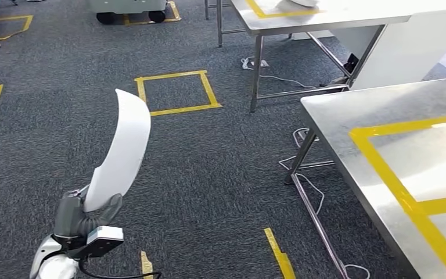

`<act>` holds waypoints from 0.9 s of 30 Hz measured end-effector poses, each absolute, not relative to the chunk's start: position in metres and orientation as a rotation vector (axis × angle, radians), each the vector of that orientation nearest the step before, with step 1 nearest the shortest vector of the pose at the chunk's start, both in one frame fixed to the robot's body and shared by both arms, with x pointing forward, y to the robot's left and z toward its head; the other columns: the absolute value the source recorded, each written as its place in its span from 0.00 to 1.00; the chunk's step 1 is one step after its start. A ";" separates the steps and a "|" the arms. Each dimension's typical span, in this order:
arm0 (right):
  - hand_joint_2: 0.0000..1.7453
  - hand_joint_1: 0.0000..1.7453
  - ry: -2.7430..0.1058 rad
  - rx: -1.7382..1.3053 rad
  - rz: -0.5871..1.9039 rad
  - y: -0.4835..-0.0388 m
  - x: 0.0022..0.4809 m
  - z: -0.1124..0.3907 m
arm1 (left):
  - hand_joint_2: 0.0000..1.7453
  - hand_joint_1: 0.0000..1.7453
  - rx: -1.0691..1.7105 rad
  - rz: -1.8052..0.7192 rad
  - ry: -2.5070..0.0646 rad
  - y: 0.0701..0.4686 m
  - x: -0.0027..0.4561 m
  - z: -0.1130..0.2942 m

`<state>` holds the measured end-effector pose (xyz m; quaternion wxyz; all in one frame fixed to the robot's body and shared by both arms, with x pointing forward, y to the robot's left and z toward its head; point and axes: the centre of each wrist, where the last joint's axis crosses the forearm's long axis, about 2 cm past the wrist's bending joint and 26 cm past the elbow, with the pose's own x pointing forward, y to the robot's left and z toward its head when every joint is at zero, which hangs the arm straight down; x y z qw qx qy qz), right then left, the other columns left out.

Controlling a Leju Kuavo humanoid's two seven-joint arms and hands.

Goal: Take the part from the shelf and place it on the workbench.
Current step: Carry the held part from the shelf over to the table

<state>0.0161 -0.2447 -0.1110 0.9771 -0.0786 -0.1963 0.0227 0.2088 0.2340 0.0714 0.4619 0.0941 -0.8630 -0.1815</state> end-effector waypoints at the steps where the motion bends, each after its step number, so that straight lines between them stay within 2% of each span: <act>1: 1.00 0.00 -0.394 -0.158 0.046 -0.245 0.015 -0.111 | 1.00 0.97 0.233 -0.446 -2.124 0.234 0.209 0.072; 27: 1.00 0.00 -0.396 -0.154 0.060 -0.245 0.017 -0.111 | 1.00 0.97 0.280 -0.482 -2.097 0.234 0.209 0.068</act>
